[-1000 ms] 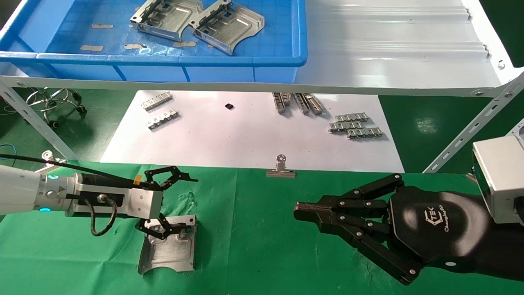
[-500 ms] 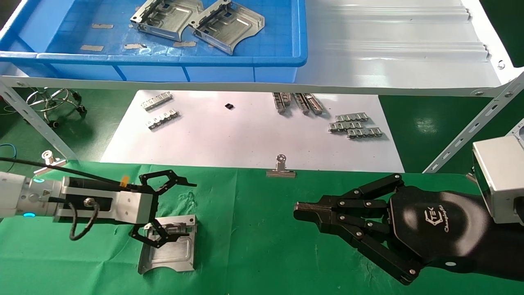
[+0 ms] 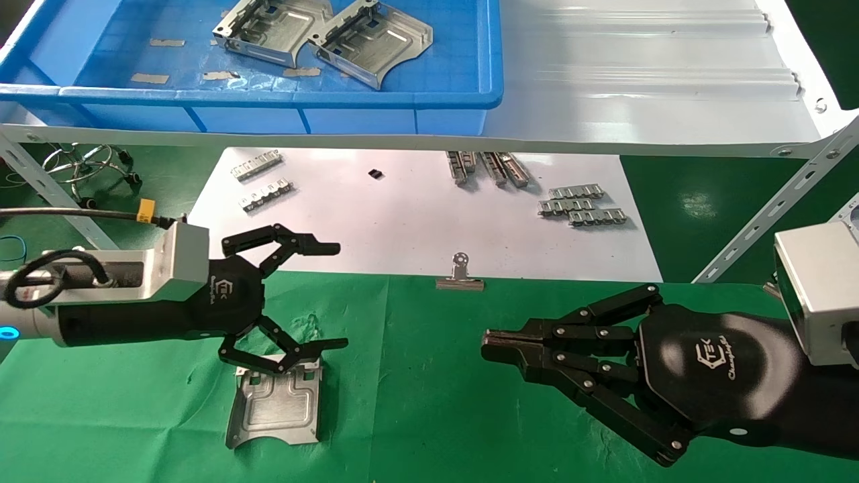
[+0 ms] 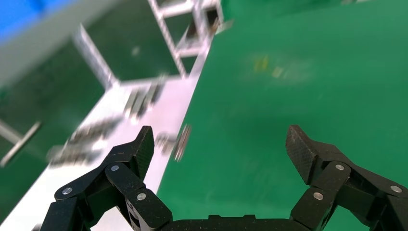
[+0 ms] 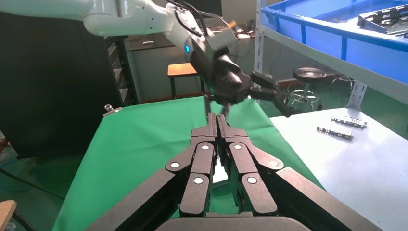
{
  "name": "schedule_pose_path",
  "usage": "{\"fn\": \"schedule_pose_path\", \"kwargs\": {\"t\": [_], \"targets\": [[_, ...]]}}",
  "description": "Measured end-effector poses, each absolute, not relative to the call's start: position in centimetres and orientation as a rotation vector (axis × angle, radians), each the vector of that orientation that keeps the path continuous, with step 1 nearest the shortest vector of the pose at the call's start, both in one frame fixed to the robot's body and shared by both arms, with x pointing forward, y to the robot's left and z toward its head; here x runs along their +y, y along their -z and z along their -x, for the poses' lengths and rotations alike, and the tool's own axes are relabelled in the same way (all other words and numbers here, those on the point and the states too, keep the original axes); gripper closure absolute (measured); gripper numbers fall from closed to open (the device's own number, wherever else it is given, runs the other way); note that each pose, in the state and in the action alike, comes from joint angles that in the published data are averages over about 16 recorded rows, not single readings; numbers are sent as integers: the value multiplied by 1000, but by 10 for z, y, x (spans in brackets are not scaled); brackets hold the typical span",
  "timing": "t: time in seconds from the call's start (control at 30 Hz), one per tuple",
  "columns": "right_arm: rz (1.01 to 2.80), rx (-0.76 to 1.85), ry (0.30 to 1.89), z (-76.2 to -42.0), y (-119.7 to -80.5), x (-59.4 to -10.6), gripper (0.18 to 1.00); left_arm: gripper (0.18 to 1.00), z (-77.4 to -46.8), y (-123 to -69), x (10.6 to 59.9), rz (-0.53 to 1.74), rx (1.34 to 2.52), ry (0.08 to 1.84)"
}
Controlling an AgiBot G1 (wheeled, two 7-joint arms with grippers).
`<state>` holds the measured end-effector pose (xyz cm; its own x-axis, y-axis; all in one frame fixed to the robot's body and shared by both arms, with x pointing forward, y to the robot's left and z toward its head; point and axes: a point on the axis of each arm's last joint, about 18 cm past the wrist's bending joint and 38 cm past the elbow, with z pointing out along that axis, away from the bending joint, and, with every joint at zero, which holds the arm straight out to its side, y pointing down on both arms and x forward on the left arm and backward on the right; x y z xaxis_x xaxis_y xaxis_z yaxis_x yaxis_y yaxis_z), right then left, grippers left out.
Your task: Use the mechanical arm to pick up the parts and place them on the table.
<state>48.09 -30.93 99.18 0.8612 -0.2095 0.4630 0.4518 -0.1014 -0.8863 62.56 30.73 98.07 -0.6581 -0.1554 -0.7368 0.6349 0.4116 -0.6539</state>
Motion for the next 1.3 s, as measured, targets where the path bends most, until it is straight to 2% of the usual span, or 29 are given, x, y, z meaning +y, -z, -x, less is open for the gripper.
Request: {"fn": "schedule_pose_path", "kwargs": {"t": [0.27, 0.5, 1.3], "targets": [[1579, -196, 562, -481, -992, -309, 934, 184, -613, -981, 303, -374, 1900, 1435], [1579, -196, 562, -481, -992, -309, 841, 184, -600, -980, 302, -352, 1887, 1515], [1579, -196, 562, -481, -992, -309, 333, 184, -539, -986, 303, -298, 1872, 1717]]}}
